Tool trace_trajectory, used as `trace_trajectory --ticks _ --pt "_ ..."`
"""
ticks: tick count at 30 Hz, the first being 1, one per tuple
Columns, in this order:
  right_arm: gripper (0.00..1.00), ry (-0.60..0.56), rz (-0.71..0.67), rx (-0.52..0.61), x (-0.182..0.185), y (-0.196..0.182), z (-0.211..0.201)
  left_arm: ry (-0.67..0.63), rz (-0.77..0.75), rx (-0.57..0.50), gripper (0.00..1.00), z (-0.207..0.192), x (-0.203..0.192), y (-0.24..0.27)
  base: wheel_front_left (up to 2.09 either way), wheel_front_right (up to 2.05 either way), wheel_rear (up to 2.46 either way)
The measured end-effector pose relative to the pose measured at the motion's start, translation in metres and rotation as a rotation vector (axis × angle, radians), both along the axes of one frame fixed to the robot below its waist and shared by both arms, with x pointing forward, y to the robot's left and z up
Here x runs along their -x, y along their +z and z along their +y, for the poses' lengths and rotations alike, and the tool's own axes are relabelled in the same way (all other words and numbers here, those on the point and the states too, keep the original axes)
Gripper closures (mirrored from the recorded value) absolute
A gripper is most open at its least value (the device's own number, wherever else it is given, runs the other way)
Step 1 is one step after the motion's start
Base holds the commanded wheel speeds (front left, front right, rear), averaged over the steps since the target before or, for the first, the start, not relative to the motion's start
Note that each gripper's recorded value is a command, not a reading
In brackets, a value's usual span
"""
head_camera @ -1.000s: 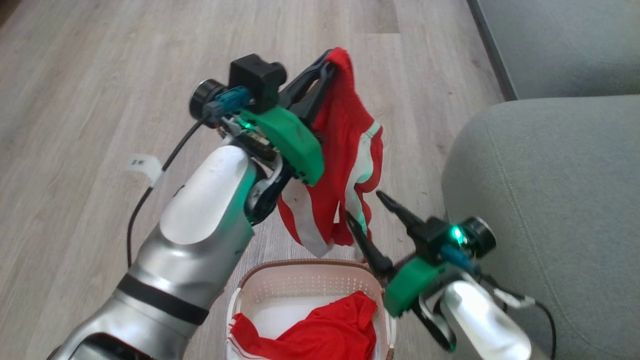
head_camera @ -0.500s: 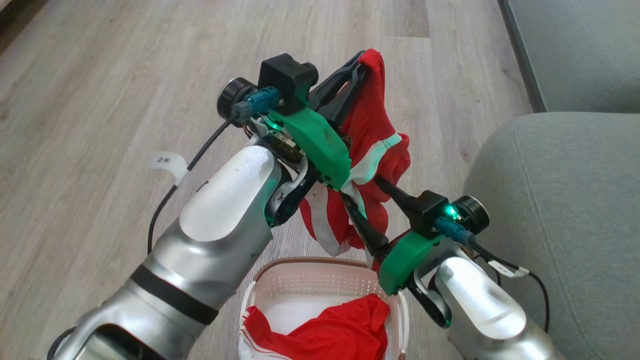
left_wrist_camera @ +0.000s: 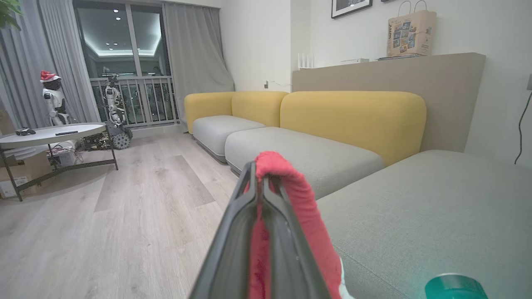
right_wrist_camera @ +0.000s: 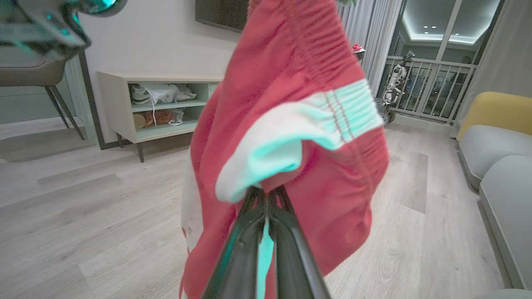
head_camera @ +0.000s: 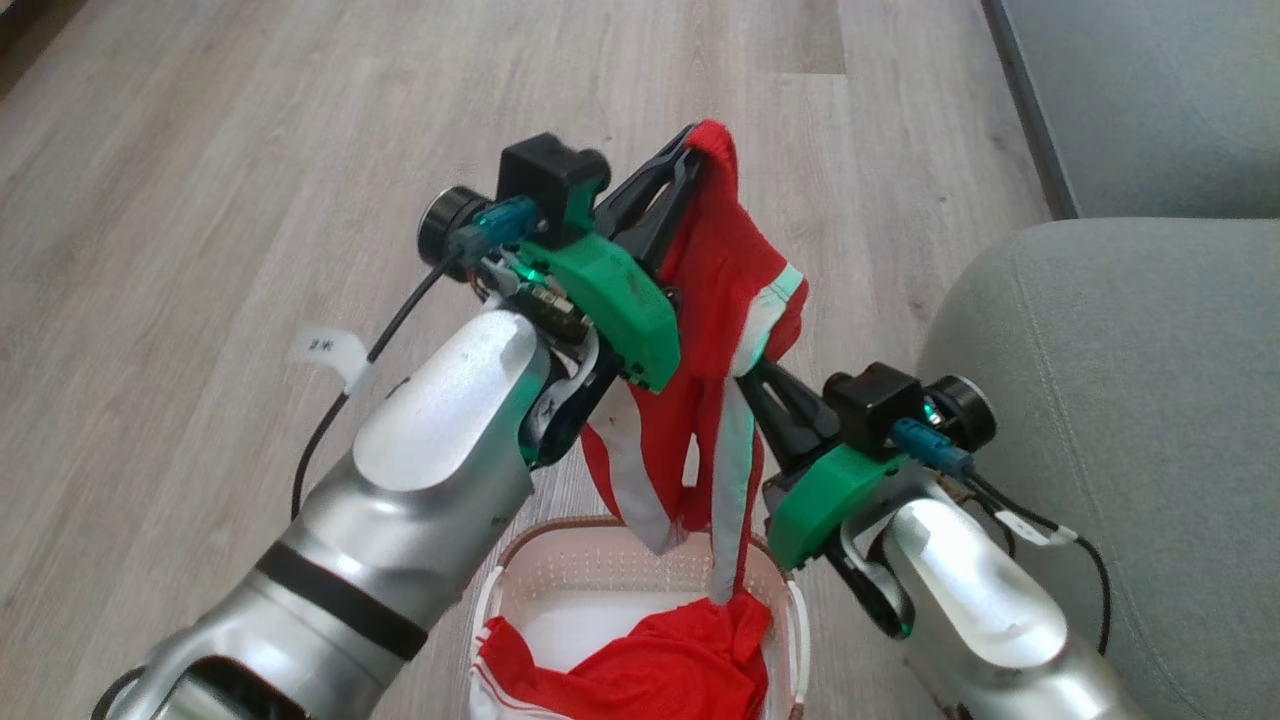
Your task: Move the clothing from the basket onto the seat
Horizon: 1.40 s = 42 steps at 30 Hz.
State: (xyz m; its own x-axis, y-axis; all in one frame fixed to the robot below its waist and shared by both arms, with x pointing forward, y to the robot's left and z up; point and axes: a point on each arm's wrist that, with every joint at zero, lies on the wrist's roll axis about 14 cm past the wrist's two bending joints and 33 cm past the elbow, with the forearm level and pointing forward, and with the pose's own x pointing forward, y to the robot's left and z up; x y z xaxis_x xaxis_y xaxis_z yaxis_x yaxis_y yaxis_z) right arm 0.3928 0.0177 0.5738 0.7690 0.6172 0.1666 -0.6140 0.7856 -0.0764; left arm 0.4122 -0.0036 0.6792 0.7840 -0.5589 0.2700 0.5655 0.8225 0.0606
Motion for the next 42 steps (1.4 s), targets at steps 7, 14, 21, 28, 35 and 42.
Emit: trace_trajectory --ticks 7,14,21,28,35,42 --pt "1.00 -0.112 -0.037 -0.021 -0.013 0.013 -0.036 0.005 0.077 0.008 0.00 0.001 -0.003 -0.036 0.00 0.00 0.00" --pt "1.00 -0.260 -0.105 -0.017 -0.026 0.035 -0.086 -0.014 0.165 0.011 0.00 -0.010 0.000 -0.075 0.00 0.00 0.00" --pt "1.00 -0.413 -0.137 0.009 -0.027 0.042 -0.142 -0.075 0.219 -0.004 0.00 -0.034 0.008 -0.102 0.00 0.00 0.00" --pt "1.00 -0.527 -0.187 0.031 -0.018 0.055 -0.191 -0.144 0.261 -0.012 0.00 -0.063 0.017 -0.120 0.00 0.00 0.00" --pt "1.00 -0.649 -0.215 0.058 0.000 0.063 -0.243 -0.255 0.286 -0.003 0.00 -0.106 0.029 -0.127 0.00 0.00 0.00" --pt "1.00 -0.718 -0.231 0.113 0.012 0.068 -0.275 -0.357 0.253 0.007 0.00 -0.143 0.038 -0.119 0.00 0.00 0.00"
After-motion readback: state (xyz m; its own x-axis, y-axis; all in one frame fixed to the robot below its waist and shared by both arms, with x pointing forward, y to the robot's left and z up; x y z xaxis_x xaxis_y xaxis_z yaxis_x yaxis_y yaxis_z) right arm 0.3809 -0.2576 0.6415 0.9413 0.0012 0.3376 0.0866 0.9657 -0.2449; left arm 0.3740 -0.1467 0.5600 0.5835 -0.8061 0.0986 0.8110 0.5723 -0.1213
